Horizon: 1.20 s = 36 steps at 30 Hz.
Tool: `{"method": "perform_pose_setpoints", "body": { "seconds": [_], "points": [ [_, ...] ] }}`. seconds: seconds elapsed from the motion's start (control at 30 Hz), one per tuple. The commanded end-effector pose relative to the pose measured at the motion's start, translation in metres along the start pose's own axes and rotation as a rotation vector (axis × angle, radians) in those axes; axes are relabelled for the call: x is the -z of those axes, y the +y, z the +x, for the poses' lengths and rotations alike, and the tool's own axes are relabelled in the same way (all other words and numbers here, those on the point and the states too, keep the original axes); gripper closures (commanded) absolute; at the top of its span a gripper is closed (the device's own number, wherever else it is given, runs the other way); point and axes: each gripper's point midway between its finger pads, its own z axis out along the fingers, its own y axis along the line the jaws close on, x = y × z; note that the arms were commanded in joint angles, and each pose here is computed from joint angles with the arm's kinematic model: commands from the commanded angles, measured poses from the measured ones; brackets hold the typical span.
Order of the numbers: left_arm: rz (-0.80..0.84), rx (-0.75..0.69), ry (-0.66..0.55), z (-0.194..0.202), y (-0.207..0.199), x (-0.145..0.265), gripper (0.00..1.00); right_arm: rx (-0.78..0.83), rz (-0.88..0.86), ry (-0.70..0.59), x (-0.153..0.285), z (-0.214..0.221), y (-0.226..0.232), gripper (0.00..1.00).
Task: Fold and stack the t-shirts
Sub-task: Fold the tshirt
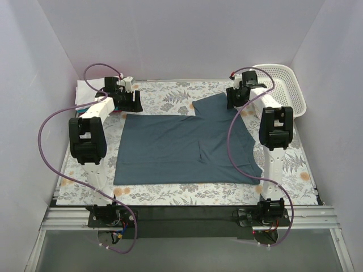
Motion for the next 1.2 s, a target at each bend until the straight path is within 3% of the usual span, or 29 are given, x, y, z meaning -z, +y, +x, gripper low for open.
{"method": "perform_pose_setpoints", "body": {
  "seconds": [0.0, 0.37, 0.47, 0.5, 0.63, 0.67, 0.9, 1.17],
  "points": [
    [-0.029, -0.031, -0.036, -0.018, 0.006, 0.002, 0.35, 0.025, 0.044, -0.089, -0.001, -0.033, -0.002, 0.39],
    [-0.063, -0.026, -0.012, -0.018, 0.02, -0.015, 0.35, 0.043, 0.011, -0.044, -0.027, -0.017, 0.01, 0.42],
    [-0.082, -0.029, -0.003, -0.018, 0.026, -0.019, 0.35, 0.051, -0.001, -0.037, -0.032, -0.016, 0.014, 0.54],
    [-0.083, -0.034, 0.001, -0.019, 0.026, -0.019, 0.35, 0.051, -0.002, -0.036, -0.032, -0.016, 0.013, 0.67],
    [-0.092, -0.067, 0.022, -0.017, 0.032, -0.024, 0.39, 0.065, -0.027, -0.037, -0.031, -0.017, 0.018, 0.95],
    [-0.09, -0.073, 0.027, -0.017, 0.032, -0.026, 0.41, 0.066, -0.032, -0.035, -0.031, -0.016, 0.019, 0.99],
    [-0.097, -0.128, 0.107, -0.001, 0.044, -0.037, 0.59, 0.083, -0.066, -0.046, -0.022, -0.02, 0.026, 0.99],
    [-0.097, -0.176, 0.178, 0.017, 0.048, -0.036, 0.6, 0.096, -0.083, -0.068, -0.013, -0.029, 0.031, 0.99]
  ]
}}
